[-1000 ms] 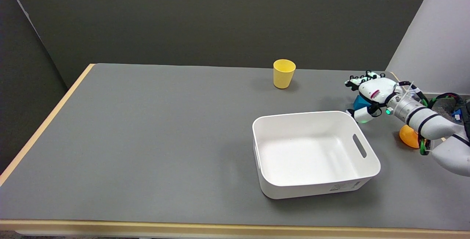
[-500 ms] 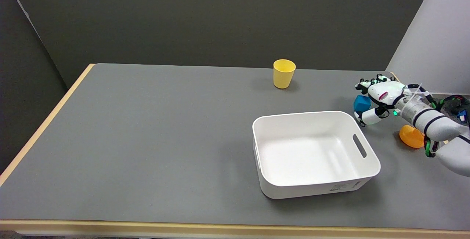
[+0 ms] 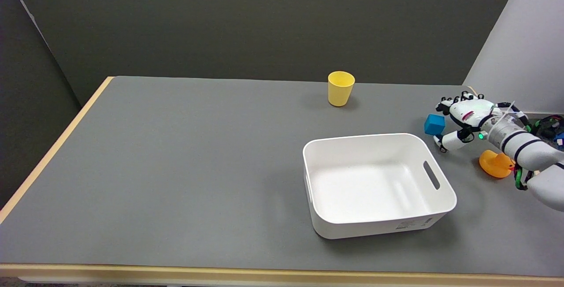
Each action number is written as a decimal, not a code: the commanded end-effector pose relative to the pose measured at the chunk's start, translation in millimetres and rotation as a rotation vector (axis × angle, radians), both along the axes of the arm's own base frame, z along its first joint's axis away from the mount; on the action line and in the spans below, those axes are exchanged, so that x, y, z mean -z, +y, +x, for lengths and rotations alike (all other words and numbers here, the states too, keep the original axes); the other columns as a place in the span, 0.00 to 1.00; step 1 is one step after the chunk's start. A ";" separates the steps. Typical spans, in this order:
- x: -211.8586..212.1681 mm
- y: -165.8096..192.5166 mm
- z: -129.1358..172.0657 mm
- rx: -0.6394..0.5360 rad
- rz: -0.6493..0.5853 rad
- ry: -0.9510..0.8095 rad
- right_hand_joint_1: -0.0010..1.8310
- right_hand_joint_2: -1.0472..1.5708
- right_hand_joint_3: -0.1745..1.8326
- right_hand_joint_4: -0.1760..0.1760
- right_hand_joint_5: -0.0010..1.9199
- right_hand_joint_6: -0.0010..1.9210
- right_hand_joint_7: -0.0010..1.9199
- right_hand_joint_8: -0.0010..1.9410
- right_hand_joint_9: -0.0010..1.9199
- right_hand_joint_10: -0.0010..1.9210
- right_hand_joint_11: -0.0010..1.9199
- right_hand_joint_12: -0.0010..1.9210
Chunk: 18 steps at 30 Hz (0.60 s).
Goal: Pick up the blue cube.
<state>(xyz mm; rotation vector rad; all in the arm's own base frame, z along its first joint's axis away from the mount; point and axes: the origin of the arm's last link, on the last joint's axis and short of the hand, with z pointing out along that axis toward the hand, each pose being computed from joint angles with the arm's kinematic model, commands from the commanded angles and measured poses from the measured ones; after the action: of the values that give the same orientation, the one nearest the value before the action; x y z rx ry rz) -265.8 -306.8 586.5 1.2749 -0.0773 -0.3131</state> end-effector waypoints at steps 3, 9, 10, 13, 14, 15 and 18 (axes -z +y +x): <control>-2.5 2.3 -4.0 0.011 -0.014 0.002 0.36 0.70 0.55 0.33 0.22 0.52 0.18 0.45 0.15 0.51 0.00 0.55; -1.1 3.1 -8.0 0.015 -0.016 -0.006 0.37 0.71 0.54 0.28 0.24 0.58 0.18 0.52 0.16 0.54 0.00 0.56; -0.9 3.2 -8.5 0.015 -0.016 -0.007 0.37 0.71 0.54 0.27 0.24 0.58 0.18 0.52 0.16 0.54 0.00 0.56; -0.2 2.8 -8.9 0.015 -0.016 -0.008 0.43 0.78 0.41 0.29 0.27 0.70 0.18 0.56 0.16 0.56 0.00 0.57; -0.1 2.8 -9.1 0.015 -0.016 -0.009 0.48 0.83 0.29 0.33 0.29 0.79 0.18 0.57 0.16 0.57 0.00 0.57; -0.1 2.8 -9.0 0.014 -0.016 -0.010 0.51 0.87 0.22 0.35 0.30 0.84 0.17 0.58 0.16 0.57 0.00 0.57; -0.1 2.7 -8.7 0.010 -0.018 -0.016 0.41 0.77 0.43 0.29 0.26 0.69 0.17 0.58 0.16 0.57 0.00 0.57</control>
<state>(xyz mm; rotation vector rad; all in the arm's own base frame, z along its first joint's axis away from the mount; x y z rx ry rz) -271.1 -304.6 587.8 1.2622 -0.0887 -0.3182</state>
